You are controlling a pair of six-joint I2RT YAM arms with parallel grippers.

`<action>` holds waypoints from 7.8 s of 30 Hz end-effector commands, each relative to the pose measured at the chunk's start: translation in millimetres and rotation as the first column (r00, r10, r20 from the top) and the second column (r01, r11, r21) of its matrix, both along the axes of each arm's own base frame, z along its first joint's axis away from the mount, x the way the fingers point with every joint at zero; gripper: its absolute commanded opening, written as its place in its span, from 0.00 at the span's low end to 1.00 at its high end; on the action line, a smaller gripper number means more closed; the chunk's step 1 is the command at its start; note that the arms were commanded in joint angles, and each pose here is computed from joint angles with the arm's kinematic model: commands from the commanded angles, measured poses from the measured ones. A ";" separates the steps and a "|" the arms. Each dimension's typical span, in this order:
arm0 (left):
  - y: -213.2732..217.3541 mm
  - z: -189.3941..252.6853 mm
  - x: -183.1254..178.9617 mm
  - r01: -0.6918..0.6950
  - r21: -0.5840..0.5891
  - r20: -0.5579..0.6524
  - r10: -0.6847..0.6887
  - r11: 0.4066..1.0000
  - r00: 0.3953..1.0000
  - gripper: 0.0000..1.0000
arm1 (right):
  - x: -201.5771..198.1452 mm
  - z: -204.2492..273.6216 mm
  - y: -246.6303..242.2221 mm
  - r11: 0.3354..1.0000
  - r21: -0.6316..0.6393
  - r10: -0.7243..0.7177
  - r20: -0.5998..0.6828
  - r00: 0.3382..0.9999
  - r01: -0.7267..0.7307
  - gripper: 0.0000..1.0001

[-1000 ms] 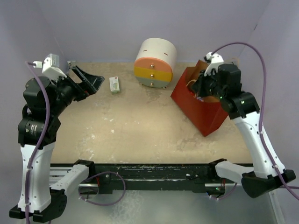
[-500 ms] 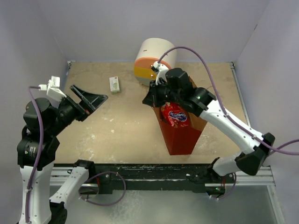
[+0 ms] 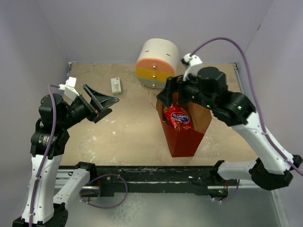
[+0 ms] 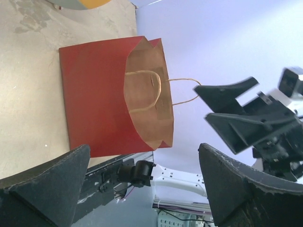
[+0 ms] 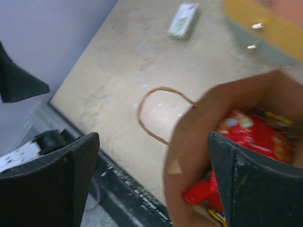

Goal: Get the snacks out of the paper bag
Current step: Adjust the paper bag at the center of the board, then take out the snack from the paper bag.

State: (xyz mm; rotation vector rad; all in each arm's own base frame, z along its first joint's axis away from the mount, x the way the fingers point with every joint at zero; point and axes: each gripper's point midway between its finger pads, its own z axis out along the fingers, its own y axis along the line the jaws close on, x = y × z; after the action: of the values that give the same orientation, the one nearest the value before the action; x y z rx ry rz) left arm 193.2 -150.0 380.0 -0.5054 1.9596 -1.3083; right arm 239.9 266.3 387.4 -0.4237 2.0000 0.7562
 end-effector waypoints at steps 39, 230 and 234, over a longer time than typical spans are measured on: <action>-36.4 -12.8 44.1 0.279 -0.033 -0.048 -0.280 0.960 0.959 0.99 | 85.9 16.9 -231.9 0.659 -0.434 -0.547 0.284 0.787 0.615 0.00; -218.6 144.4 44.2 -0.014 0.621 0.679 -0.528 0.784 0.510 0.00 | 59.7 50.0 -138.7 0.924 -0.014 -0.346 0.388 0.854 0.381 0.01; -218.9 171.7 42.1 -0.015 0.561 0.721 -0.479 0.828 0.501 0.00 | 61.5 49.3 -148.2 0.904 -0.030 -0.383 0.390 0.837 0.427 0.00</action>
State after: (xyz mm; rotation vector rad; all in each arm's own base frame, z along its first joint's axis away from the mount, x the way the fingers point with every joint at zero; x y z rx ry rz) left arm 241.5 -386.6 447.0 0.8448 1.6424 -0.7042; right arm 301.6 130.3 395.0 -0.2473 1.8335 0.2826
